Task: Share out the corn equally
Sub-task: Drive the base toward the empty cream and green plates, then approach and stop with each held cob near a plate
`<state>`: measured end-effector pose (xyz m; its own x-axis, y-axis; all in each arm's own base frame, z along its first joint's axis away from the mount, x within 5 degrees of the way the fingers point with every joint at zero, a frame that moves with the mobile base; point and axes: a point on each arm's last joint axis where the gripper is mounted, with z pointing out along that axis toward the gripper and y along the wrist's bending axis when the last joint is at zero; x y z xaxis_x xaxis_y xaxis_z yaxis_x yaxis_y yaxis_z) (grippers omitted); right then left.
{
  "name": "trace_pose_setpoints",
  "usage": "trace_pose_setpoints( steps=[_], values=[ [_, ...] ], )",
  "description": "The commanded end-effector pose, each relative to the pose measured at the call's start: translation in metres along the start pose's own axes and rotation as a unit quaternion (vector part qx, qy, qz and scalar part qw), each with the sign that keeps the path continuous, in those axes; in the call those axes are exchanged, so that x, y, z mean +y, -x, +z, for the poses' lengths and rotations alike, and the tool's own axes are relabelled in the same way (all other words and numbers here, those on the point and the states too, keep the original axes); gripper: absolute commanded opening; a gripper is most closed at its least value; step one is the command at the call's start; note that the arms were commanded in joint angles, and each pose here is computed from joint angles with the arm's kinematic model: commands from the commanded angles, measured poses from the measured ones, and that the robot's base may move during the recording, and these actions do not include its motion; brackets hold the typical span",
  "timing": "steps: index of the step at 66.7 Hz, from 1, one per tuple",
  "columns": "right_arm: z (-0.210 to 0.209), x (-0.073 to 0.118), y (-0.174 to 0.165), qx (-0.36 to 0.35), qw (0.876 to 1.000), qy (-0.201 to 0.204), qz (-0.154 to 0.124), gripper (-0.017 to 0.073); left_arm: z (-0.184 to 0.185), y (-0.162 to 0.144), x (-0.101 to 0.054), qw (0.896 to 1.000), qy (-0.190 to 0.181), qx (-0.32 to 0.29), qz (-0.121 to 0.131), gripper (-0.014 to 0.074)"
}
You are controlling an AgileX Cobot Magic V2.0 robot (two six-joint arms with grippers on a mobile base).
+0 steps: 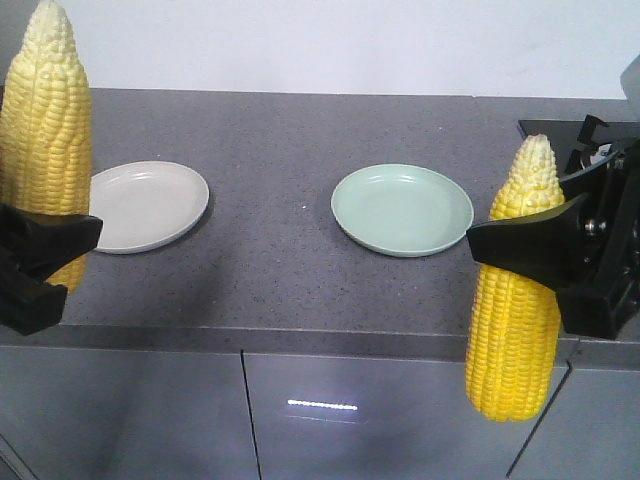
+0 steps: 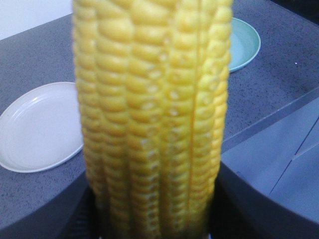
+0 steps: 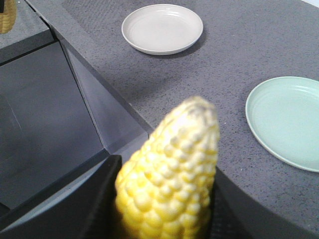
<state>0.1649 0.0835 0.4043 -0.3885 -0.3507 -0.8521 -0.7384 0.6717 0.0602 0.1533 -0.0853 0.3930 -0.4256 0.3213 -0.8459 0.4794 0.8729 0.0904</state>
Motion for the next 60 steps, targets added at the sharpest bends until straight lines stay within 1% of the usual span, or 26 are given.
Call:
trace_pose_setpoints(
  steps=[1,60],
  values=[
    [-0.0080,0.0021,0.0115,-0.043,0.999,-0.008,-0.002,0.0158,-0.0081,0.0119,0.0009,0.999,0.000,-0.049,-0.002,0.0317],
    [-0.0080,0.0021,0.0115,-0.043,0.999,-0.008,-0.002,0.0158,-0.0081,0.0119,0.0009,0.999,0.000,-0.049,-0.002,0.0317]
  ],
)
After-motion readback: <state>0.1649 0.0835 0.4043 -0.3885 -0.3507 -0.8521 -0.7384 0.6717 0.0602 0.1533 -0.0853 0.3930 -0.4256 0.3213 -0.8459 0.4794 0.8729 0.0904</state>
